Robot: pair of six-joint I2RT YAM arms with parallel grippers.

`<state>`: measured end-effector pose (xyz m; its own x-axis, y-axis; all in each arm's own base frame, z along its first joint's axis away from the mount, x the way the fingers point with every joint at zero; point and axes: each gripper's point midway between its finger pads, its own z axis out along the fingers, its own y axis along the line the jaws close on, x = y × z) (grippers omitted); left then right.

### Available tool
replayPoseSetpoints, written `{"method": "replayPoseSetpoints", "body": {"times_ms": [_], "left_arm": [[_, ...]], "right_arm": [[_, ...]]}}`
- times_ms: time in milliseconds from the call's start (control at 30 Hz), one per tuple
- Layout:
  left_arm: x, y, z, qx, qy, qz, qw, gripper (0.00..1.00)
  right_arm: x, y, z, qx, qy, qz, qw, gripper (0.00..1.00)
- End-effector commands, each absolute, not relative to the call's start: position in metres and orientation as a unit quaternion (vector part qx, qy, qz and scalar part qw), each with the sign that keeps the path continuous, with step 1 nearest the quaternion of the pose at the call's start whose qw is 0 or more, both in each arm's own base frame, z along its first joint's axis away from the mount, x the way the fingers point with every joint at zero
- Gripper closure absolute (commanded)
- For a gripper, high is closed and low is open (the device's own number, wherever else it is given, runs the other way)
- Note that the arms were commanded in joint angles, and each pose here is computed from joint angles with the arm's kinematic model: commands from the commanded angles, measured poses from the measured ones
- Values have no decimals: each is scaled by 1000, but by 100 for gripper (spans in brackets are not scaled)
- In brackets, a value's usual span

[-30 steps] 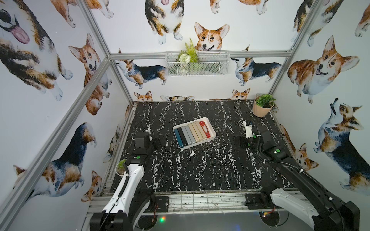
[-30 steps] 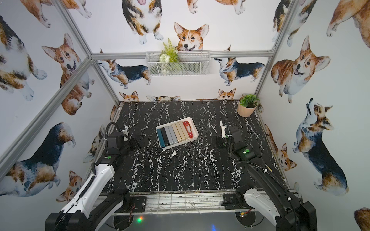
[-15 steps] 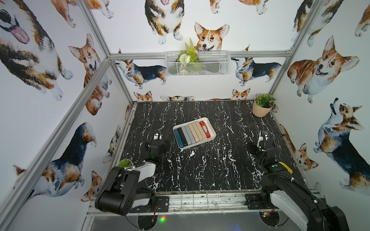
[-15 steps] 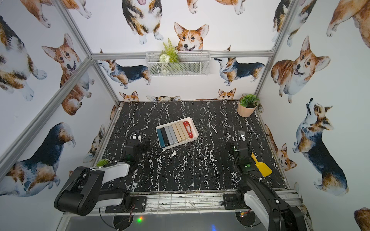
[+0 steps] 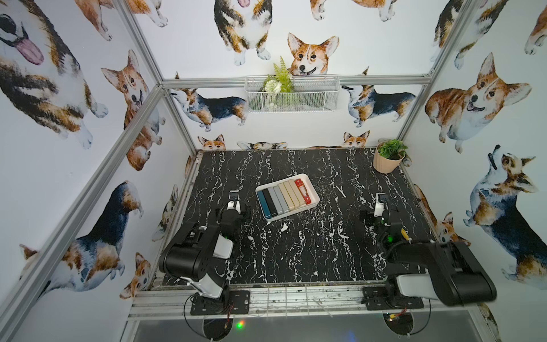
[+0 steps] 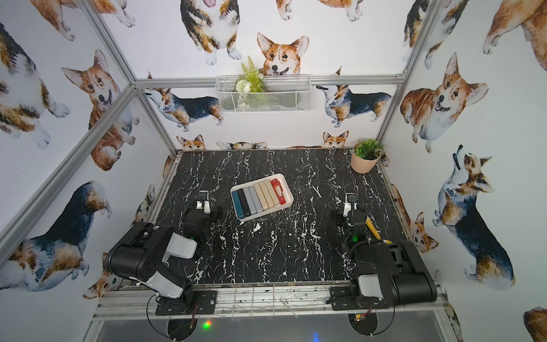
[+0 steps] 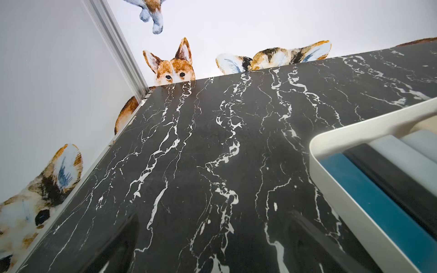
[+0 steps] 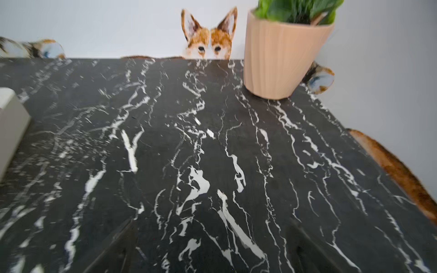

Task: Put the pruning pliers into the storage box
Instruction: Reset both arms

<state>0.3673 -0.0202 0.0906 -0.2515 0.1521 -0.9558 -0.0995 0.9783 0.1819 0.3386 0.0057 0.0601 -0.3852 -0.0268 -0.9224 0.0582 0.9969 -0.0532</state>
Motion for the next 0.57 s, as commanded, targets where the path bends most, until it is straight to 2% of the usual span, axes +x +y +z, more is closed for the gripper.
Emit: {"method": "replayPoseSetpoints", "body": {"times_ms": [0, 67, 100, 167, 267, 333, 433, 533], "left_arm": [[371, -22, 105, 17, 765, 101, 636, 0], [371, -22, 105, 14, 767, 101, 634, 0], [371, -21, 105, 15, 765, 102, 635, 0], [371, -21, 105, 15, 766, 102, 634, 0], [372, -22, 105, 15, 766, 101, 635, 0], [372, -22, 104, 16, 768, 102, 632, 0], [373, -22, 103, 18, 772, 101, 628, 0], [372, -21, 104, 14, 769, 101, 631, 0]], "right_arm": [[355, -5, 101, 46, 796, -36, 602, 0], [364, -9, 92, 47, 808, 7, 587, 0], [371, -15, 97, 60, 794, -3, 604, 0], [364, -17, 92, 72, 821, -9, 566, 0], [362, -15, 100, 62, 786, -7, 615, 0], [360, -15, 95, 66, 809, -7, 584, 0], [364, -8, 97, 46, 795, 1, 604, 0], [361, -9, 96, 51, 807, -4, 588, 0]]}}
